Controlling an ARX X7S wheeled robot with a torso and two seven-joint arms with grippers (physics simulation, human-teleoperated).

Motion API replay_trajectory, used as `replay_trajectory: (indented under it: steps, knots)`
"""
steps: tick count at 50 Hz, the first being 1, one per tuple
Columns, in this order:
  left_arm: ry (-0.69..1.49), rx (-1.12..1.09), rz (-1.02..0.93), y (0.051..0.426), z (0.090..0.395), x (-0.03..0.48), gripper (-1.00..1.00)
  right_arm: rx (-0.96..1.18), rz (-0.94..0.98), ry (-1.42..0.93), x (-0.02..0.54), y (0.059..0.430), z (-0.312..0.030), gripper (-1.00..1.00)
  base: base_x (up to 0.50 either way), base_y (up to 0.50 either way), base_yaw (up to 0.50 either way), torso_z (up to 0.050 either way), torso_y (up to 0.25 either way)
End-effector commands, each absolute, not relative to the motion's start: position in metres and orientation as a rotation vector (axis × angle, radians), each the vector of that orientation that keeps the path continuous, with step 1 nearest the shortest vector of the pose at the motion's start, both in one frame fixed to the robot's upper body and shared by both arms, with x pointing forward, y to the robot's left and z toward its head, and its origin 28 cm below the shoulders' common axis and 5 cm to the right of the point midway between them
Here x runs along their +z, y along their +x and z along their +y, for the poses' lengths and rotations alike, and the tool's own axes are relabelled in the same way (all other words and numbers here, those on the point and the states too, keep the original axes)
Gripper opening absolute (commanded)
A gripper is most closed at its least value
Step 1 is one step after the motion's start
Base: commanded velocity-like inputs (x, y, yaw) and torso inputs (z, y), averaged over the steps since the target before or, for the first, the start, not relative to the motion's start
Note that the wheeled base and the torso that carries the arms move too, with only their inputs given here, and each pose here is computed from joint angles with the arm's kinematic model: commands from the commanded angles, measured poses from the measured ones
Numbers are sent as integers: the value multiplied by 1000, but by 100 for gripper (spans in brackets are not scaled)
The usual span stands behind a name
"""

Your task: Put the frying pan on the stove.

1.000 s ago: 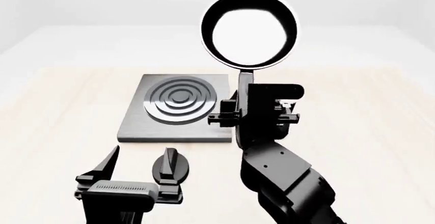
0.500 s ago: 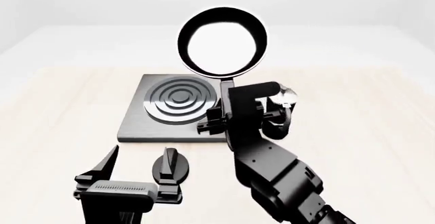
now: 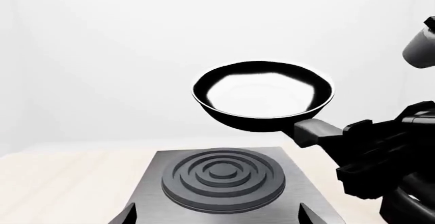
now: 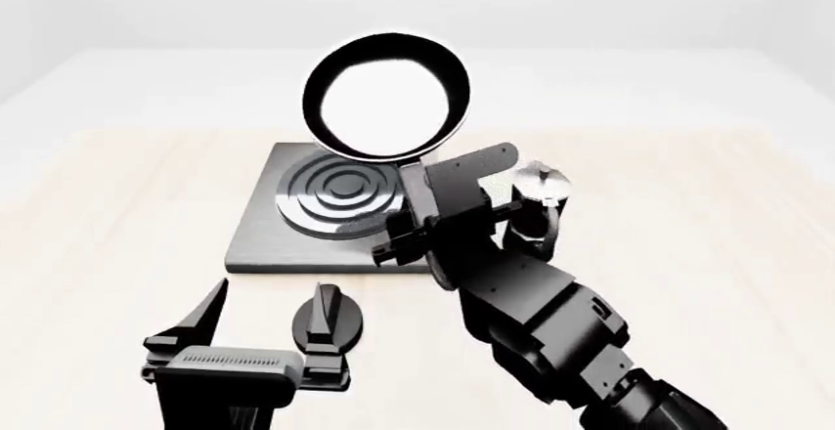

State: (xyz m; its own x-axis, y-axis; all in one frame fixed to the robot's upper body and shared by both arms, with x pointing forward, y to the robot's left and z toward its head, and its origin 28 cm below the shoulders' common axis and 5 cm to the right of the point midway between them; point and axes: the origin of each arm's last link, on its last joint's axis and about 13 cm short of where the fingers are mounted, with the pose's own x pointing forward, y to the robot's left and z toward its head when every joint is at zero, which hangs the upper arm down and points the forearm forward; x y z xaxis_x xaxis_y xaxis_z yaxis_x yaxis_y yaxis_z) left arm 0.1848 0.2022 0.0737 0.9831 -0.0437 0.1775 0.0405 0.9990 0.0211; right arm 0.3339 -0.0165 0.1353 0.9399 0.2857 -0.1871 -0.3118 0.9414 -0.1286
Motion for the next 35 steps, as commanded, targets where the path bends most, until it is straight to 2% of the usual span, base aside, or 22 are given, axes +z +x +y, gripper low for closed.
replay_trajectory:
  steps: [1, 35]
  knots:
    - [17, -41, -179, 185, 202, 74, 100, 342, 127, -172, 149, 343, -23, -100, 0, 0, 0, 0, 0]
    - [18, -39, -178, 185, 202, 73, 100, 419, 176, -167, 137, 342, -20, -100, 0, 0, 0, 0, 2]
